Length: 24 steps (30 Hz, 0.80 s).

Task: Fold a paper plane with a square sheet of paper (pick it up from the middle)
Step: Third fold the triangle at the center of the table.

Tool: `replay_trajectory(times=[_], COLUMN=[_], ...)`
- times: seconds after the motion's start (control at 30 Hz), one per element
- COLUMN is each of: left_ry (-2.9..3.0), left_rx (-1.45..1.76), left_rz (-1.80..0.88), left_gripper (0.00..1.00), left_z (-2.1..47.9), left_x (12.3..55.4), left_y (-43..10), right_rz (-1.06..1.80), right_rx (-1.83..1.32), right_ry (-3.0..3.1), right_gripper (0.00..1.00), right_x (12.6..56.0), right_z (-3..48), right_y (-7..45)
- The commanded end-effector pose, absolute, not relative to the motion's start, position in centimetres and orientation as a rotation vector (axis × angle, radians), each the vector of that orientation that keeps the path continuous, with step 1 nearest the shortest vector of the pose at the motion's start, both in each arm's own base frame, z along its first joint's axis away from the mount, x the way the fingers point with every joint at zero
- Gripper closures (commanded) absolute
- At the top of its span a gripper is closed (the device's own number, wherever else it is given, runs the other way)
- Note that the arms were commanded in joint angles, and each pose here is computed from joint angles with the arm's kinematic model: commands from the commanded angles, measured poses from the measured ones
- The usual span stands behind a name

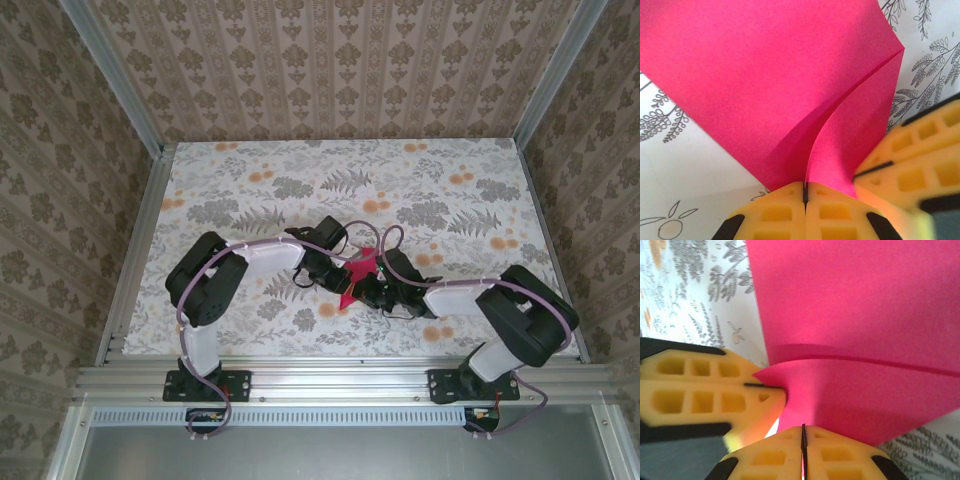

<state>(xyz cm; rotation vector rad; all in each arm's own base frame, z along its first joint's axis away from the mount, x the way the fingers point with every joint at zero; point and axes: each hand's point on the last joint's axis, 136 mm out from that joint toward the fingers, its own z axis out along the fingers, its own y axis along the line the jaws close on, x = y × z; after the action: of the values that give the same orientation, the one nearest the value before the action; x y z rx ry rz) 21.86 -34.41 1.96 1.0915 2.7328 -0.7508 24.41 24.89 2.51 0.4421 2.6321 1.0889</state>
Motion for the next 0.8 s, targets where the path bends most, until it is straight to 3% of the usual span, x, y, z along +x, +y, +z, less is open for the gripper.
replay_trajectory(times=[0.0,0.47,0.77], left_ry=[2.831,2.840,2.850], left_rx=[1.057,1.044,1.029], left_rz=[-0.646,-0.637,-0.605], left_gripper=[1.00,1.00,1.00], left_z=[0.6,0.4,0.3], left_x=[20.9,20.9,21.0], left_y=[-32.1,-31.9,-31.5], right_rz=[1.110,1.116,1.134], right_rx=[0.415,0.453,0.426], right_ry=[2.627,2.673,2.628], right_gripper=[0.89,0.90,0.89], right_x=[23.6,22.8,22.5], right_z=[3.3,0.2,2.4], right_y=[25.2,26.2,26.1])
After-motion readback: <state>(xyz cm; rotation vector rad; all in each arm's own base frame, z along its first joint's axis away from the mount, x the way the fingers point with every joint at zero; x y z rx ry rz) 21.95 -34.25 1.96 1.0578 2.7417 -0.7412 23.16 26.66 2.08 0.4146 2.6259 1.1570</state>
